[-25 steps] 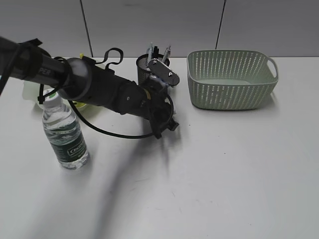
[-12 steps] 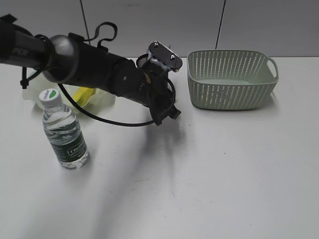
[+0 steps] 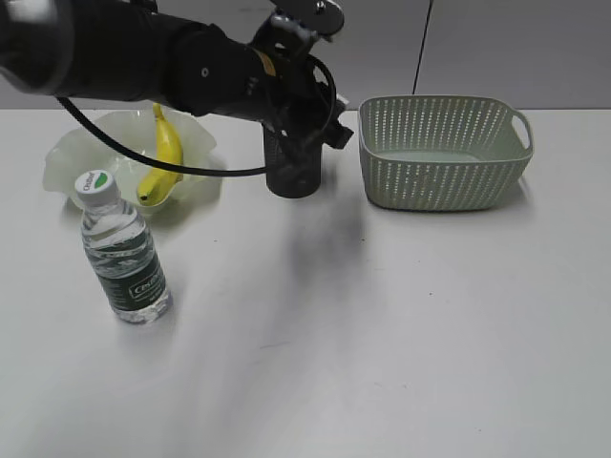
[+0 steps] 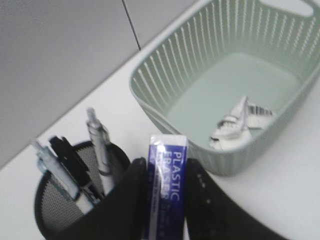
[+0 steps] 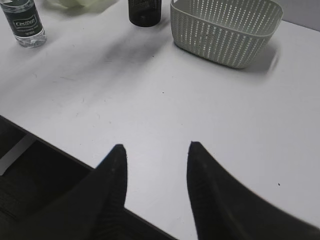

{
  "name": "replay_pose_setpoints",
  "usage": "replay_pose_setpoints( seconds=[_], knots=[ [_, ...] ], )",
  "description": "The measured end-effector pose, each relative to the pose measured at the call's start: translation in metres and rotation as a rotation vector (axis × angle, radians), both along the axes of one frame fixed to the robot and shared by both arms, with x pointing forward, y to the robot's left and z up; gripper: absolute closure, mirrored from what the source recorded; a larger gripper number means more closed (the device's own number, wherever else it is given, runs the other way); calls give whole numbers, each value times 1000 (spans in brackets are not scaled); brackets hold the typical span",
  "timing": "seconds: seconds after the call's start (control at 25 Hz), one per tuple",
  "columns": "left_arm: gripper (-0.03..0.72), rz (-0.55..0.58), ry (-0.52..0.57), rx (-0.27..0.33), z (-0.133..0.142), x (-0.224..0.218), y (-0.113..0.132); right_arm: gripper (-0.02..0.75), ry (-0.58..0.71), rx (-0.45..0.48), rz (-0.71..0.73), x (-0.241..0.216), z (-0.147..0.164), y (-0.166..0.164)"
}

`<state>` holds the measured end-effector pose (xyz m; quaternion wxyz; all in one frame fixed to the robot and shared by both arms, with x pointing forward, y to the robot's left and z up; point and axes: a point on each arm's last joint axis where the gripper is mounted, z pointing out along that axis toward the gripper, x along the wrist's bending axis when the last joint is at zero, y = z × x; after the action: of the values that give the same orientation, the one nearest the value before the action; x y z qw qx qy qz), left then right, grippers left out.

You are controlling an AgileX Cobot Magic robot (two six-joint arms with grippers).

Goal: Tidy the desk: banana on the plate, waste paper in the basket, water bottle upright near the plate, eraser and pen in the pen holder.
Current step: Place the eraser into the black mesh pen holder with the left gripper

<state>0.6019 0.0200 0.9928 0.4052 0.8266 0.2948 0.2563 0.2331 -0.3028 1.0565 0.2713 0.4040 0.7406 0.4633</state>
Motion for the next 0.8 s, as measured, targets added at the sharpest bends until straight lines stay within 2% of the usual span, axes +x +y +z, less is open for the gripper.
replay_pose_setpoints(
  seconds=[0.24,0.4,0.8],
  knots=[
    [516,89,-128,-99,8,28,24,409,0,0,0,0,0,0],
    [516,175,-167,-148,-6,50,44,409,0,0,0,0,0,0],
    [516,207,-162,-163,-35,59,45,409,-1,1,0,0,0,0]
  ],
)
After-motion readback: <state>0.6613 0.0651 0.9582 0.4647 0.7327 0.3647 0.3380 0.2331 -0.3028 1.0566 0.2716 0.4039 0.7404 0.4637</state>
